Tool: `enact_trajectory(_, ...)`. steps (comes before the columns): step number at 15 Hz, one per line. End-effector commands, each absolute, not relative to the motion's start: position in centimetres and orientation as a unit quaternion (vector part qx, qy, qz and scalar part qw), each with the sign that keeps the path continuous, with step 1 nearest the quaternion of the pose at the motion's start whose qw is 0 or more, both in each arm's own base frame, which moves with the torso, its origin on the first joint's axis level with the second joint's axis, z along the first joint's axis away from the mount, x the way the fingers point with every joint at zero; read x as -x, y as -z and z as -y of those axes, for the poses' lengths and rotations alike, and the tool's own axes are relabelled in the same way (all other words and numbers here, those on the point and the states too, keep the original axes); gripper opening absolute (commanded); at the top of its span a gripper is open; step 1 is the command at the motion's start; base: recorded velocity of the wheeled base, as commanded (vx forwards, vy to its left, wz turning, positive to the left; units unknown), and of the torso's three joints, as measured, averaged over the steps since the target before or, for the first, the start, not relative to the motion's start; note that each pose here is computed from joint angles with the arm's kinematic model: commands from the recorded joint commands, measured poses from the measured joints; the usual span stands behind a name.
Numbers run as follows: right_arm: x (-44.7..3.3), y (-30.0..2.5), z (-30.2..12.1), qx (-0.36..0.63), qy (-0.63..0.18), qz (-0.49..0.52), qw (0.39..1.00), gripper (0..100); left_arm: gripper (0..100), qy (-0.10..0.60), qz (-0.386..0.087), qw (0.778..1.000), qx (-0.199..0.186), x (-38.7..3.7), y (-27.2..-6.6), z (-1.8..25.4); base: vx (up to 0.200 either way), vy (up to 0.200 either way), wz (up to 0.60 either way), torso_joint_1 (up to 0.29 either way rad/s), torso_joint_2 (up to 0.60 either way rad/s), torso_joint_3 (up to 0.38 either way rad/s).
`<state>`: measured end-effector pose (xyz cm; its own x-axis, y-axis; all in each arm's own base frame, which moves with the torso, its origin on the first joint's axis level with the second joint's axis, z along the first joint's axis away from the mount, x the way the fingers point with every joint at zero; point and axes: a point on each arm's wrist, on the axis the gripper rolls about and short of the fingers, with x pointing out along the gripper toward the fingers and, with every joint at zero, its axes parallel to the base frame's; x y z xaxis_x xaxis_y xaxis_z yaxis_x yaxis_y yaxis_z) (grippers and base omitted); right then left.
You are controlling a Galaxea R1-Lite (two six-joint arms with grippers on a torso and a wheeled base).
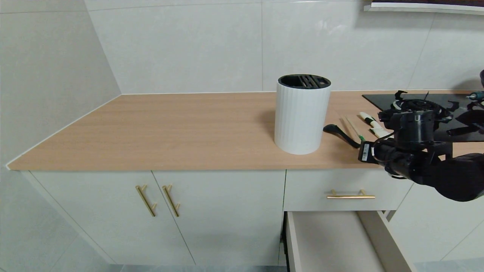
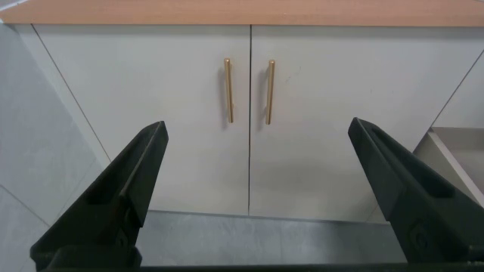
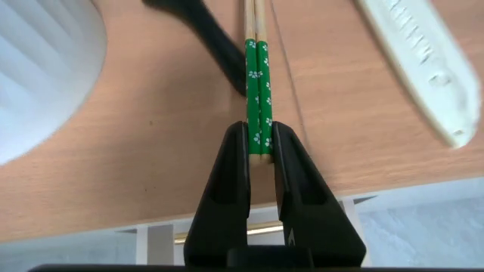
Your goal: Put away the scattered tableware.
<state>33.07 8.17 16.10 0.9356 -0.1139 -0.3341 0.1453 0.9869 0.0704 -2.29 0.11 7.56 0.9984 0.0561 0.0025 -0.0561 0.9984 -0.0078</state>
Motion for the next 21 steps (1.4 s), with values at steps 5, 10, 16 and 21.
enact_trajectory(5,-28.8,-22.3,-6.1,-0.068,0.067,-0.111,0.989,0,100,-0.028,0.001,1.0,0.005,2.3,-7.6,-0.1,0.0,0.0,0.0,0.0,0.0,0.0)
enact_trajectory(10,-22.9,-26.4,-5.2,-0.08,-0.034,-0.124,0.989,0,100,-0.028,0.001,1.0,0.004,2.3,-7.6,-0.1,0.0,0.0,0.0,0.0,0.0,0.0)
enact_trajectory(16,-16.8,-29.6,-4.4,-0.084,-0.141,-0.203,0.965,0,100,-0.028,0.001,1.0,0.005,2.3,-7.6,-0.1,0.0,0.0,0.0,0.0,0.0,0.0)
enact_trajectory(21,-15.3,-30.6,-4.2,-0.085,-0.17,-0.275,0.943,0,100,-0.028,0.001,1.0,0.005,2.3,-7.6,-0.1,0.0,0.0,0.0,0.0,0.0,0.0)
